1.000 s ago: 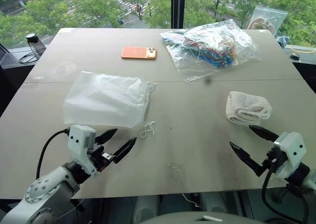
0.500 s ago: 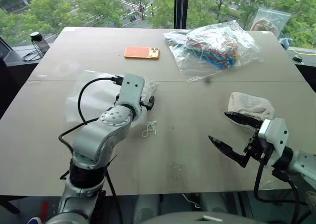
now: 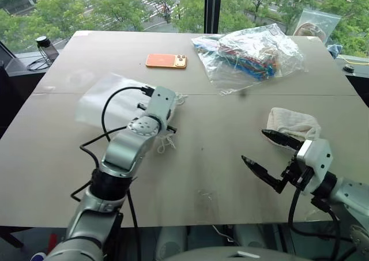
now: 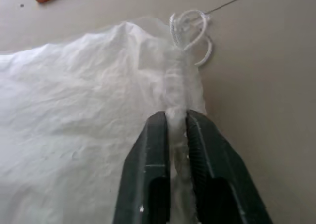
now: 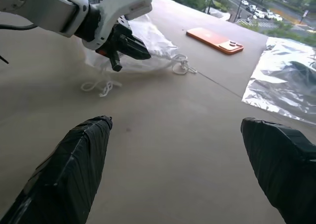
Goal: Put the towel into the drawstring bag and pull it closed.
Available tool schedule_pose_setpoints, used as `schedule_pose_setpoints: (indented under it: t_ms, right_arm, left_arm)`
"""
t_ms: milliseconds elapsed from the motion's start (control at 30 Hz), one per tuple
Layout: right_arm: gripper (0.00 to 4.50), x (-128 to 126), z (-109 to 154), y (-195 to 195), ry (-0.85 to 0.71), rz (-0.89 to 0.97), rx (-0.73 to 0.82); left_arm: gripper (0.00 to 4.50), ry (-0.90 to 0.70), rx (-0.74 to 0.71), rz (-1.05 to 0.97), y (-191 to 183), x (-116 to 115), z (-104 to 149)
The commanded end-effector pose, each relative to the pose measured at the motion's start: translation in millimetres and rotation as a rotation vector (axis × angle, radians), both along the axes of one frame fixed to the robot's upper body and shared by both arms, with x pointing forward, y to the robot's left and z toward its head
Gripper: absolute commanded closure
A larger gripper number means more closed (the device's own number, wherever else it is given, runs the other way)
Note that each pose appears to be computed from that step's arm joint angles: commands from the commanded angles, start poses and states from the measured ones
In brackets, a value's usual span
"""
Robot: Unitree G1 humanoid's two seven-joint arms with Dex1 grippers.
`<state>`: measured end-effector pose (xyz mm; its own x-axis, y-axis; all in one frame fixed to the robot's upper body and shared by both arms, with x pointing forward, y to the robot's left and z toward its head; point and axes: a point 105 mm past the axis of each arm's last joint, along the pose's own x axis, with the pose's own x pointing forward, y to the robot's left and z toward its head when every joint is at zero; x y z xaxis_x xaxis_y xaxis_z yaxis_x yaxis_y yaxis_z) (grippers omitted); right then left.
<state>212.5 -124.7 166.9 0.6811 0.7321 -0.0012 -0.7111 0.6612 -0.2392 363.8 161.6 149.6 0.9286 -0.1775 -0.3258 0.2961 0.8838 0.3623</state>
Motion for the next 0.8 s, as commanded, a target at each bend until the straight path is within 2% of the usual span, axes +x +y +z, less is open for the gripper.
schedule_pose_setpoints:
  t_ms: [33,100,133,200,400,567,667,800]
  right_arm:
    - [0.00,9,10,-9,-0.040,-0.082,0.014]
    - [0.00,15,10,-15,-0.042,-0.131,0.002]
    - [0.00,20,9,-19,-0.026,-0.156,-0.002]
    - [0.00,30,12,-30,-0.007,-0.212,0.008]
    - [0.00,76,26,-88,0.057,-0.465,0.008]
    - [0.00,107,7,-139,0.254,-0.644,-0.071]
    - [0.00,107,-20,-154,0.449,-0.651,-0.102]
    - [0.00,100,-46,-149,0.634,-0.576,-0.119]
  left_arm:
    - [4.47,-0.040,-0.188,-0.248,2,-6,27]
    - [4.47,-0.030,-0.362,-0.391,2,-12,41]
    - [4.47,0.024,-0.441,-0.418,7,-13,45]
    - [4.47,0.100,-0.527,-0.461,13,-17,53]
    - [4.47,0.169,-0.511,-0.549,4,-28,56]
    - [4.47,0.129,-0.528,-0.540,-8,-27,58]
    - [4.47,0.097,-0.519,-0.519,-11,-28,59]
    - [4.47,0.067,-0.528,-0.489,-11,-31,63]
